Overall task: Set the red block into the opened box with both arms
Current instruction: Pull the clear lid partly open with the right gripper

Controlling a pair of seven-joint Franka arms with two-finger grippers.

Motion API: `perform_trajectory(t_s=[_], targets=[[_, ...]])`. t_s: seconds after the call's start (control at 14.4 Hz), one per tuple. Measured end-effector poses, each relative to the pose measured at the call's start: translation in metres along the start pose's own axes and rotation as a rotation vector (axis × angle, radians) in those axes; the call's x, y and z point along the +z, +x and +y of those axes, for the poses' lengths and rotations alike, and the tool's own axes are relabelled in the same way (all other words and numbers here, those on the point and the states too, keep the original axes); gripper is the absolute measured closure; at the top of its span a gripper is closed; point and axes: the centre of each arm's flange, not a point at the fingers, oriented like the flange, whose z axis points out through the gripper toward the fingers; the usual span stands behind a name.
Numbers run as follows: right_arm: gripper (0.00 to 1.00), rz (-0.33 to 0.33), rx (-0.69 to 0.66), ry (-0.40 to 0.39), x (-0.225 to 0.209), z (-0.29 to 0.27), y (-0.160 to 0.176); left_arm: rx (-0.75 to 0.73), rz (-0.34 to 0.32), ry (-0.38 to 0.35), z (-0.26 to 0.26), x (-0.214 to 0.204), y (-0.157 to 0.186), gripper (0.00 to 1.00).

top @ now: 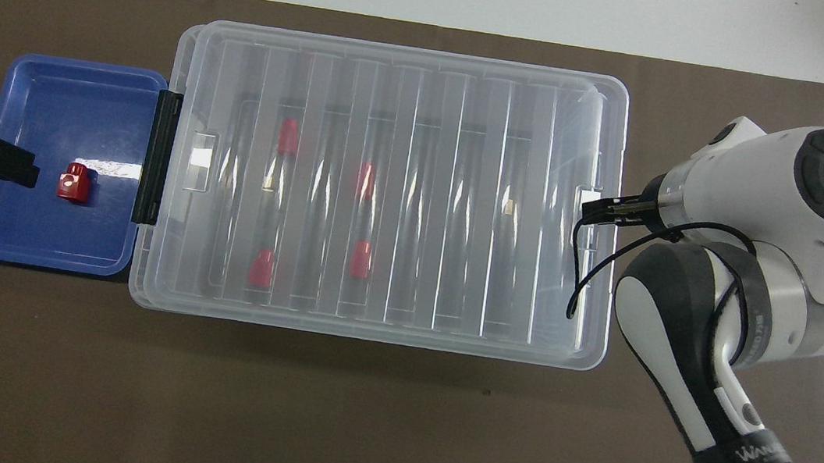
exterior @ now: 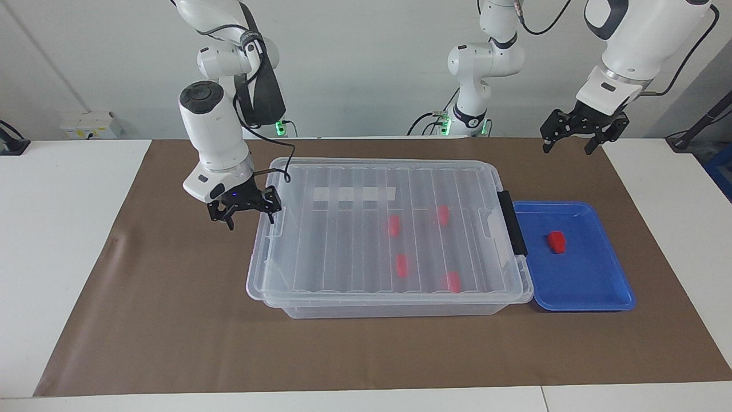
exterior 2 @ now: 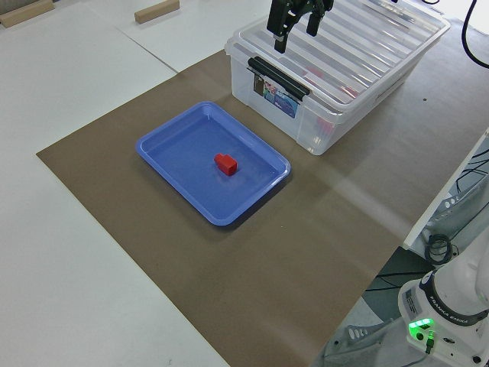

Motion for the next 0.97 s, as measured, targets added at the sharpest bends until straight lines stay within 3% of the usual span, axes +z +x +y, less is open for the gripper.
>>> perform_trajectory(t_s=[0.49,0.97], targets=[[0.00,0.001,-0.033,-0.073,0.000,0.009,0.000,-0.007,0.006,0.000,-0.003,0.000,0.000,0.00],[0.00,-0.006,-0.016,-0.107,0.001,0.032,-0.001,-0.070,0.097,0.010,-0.039,0.017,0.008,0.00]])
